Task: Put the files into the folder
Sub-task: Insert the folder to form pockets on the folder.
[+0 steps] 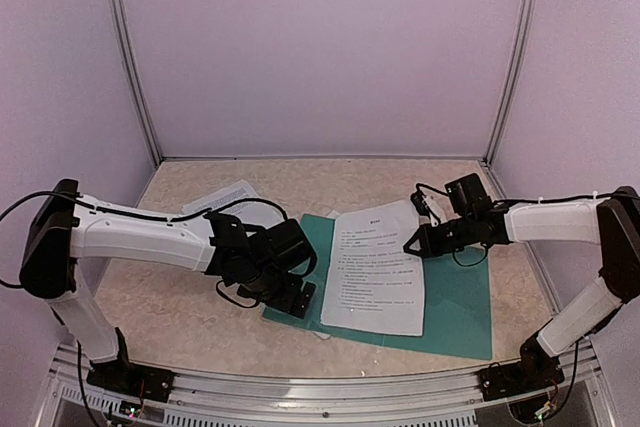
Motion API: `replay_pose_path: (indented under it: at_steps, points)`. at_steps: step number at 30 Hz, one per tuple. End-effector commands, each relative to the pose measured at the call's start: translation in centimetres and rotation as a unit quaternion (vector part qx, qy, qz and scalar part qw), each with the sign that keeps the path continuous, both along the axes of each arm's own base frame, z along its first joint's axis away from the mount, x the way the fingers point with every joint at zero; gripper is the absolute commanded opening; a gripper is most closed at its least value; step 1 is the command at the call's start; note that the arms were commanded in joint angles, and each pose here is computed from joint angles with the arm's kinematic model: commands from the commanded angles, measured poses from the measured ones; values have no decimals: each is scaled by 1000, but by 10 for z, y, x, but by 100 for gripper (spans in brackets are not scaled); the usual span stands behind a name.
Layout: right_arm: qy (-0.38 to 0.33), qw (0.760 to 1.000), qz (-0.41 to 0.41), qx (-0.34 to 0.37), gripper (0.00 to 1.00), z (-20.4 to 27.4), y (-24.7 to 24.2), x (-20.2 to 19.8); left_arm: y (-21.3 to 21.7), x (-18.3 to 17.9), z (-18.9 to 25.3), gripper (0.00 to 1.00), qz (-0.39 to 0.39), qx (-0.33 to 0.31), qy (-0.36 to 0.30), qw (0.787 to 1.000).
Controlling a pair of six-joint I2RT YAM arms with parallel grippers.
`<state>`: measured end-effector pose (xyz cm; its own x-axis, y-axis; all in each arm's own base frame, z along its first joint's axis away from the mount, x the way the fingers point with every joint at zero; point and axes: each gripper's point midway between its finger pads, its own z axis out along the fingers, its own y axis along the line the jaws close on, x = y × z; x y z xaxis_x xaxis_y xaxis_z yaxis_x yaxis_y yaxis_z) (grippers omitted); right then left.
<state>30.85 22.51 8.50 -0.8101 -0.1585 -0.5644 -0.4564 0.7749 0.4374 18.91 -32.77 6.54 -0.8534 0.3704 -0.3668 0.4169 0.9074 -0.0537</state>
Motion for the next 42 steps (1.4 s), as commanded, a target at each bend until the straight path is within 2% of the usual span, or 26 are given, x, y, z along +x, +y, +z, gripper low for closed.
replay_pose_path:
  at_steps: [1, 10, 20, 42]
  points:
    - [-17, 999, -21, 22, 0, 9, 4, 6, 7, 20, 10, 99, 46, -68, 17, 996]
    - [-13, 999, -35, 40, 0, 6, 10, 12, 2, 53, 3, 99, 58, -104, 41, 992]
    - [-2, 998, -11, 60, 0, 2, 24, 15, -5, 64, -6, 99, 58, -121, 64, 989]
    - [14, 995, 3, 102, 0, -9, 52, 24, -4, 72, -6, 99, 54, -121, 63, 989]
